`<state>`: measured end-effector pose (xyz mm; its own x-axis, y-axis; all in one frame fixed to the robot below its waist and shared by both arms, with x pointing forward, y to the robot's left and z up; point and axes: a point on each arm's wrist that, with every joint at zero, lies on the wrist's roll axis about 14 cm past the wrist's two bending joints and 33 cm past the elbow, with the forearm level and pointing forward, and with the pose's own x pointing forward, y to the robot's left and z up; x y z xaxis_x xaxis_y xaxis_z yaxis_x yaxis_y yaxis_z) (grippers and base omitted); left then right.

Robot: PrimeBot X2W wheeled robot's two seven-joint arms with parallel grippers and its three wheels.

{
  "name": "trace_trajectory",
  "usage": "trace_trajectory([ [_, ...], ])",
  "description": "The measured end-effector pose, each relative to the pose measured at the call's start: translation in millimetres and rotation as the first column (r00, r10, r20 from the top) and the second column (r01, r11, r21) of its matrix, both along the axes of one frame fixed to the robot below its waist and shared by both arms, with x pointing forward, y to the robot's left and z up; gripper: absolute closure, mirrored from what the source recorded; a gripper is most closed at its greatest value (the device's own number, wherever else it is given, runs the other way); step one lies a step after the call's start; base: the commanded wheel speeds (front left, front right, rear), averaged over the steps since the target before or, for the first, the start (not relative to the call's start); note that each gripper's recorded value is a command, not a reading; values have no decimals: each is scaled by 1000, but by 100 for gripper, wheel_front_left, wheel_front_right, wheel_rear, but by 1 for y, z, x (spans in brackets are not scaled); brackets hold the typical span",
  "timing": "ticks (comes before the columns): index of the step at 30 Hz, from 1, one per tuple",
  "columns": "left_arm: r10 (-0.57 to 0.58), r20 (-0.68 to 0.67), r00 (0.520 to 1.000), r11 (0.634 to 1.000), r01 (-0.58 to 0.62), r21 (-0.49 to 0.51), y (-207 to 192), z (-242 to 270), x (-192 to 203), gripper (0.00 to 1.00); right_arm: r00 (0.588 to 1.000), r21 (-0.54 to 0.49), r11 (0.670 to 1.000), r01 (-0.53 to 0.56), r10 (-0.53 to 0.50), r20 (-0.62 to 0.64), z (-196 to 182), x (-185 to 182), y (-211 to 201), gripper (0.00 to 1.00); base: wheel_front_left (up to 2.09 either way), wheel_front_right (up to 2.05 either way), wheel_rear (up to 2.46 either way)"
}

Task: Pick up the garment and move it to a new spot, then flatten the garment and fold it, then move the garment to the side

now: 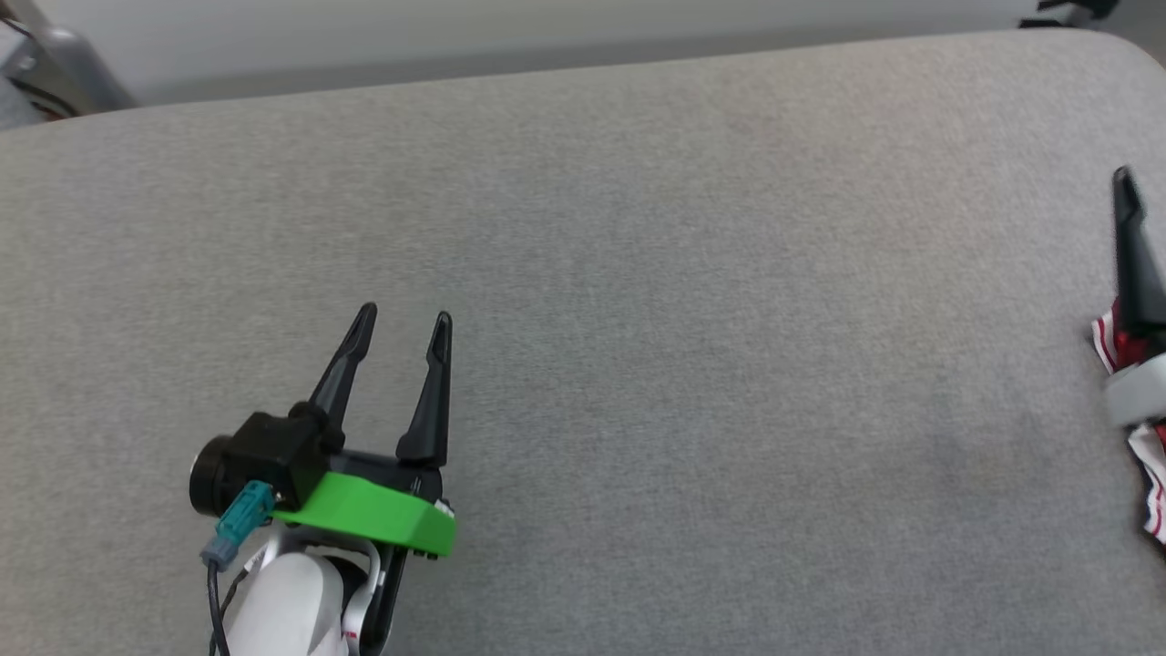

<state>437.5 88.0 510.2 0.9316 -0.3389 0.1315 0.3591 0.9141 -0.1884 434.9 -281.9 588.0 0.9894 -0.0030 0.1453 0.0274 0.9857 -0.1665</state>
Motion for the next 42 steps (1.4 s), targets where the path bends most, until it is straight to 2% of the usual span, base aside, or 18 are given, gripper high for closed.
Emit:
trace_trajectory([
  [5,78,-5,997,997,-78,11,24,2,-16,0,994,115,989,-91,85,63,-6,-12,47,0,0,0,0],
  [14,178,0,984,984,-178,12,53,8,-41,0,978,260,943,-208,204,42,-44,-29,114,0,0,0,0],
  [42,184,10,983,983,-185,11,53,10,-43,0,976,274,937,-214,216,22,-57,-34,126,0,0,0,0],
])
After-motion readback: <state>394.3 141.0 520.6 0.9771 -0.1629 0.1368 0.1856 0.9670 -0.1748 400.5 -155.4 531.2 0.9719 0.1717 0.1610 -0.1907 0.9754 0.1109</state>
